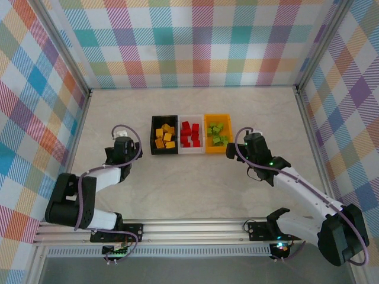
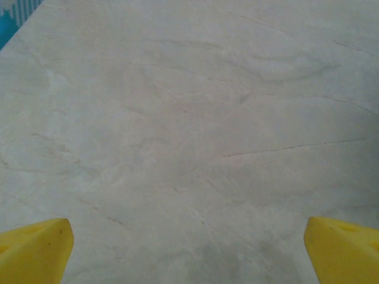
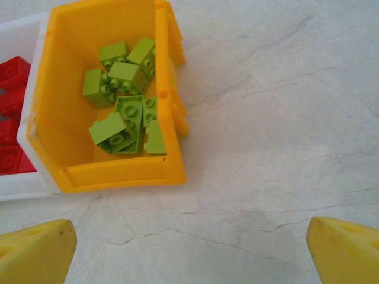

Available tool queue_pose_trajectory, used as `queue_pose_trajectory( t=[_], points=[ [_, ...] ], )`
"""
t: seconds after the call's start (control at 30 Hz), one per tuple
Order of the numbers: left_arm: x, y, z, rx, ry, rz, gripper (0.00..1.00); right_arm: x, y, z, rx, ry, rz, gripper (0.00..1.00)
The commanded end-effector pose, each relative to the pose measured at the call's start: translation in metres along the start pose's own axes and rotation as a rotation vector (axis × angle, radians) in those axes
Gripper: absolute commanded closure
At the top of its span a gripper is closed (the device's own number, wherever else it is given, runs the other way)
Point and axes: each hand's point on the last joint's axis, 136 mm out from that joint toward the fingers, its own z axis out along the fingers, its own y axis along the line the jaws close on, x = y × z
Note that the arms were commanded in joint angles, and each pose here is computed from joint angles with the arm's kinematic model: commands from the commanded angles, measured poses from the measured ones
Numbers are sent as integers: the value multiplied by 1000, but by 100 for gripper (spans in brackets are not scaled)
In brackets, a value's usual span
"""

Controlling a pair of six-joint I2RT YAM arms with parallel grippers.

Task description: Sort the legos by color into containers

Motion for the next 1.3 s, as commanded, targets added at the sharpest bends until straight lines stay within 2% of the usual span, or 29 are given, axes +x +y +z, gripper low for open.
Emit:
queue_pose_trajectory(
  t=[0.0, 0.17, 0.23, 0.33, 0.6, 0.7, 0.83, 0.97, 1.13, 1.27],
  points=[
    [-44, -13, 1, 70, -176, -7, 0, -10, -11, -2, 45, -66, 2, 0],
    [-28, -17, 13, 108, -235, -33, 0, -15, -17, 2, 75, -97, 8, 0],
    [-25, -14, 16, 114, -191, -52, 0, -17, -17, 4, 71, -112, -6, 0],
    [-27, -11, 17, 113, -206, -64, 0, -26, -19, 3, 77, -157, -58, 0],
    [-26, -5, 15, 81, -210, -77, 0, -70, -66, 3, 272, -349, -139, 0],
    [-27, -5, 15, 81, -212, -77, 0, -77, -92, 13, 333, -356, -153, 0],
    [-27, -5, 15, 81, -211, -76, 0, -67, -105, 43, 288, -319, -200, 0],
    [-27, -5, 15, 81, -213, -78, 0, -61, -107, 64, 204, -385, -183, 0],
    [-26, -5, 15, 83, -210, -77, 0, -61, -104, 83, 141, -402, -180, 0],
    [-26, -5, 15, 83, -211, -77, 0, -58, -103, 90, 80, -338, -169, 0]
  ],
)
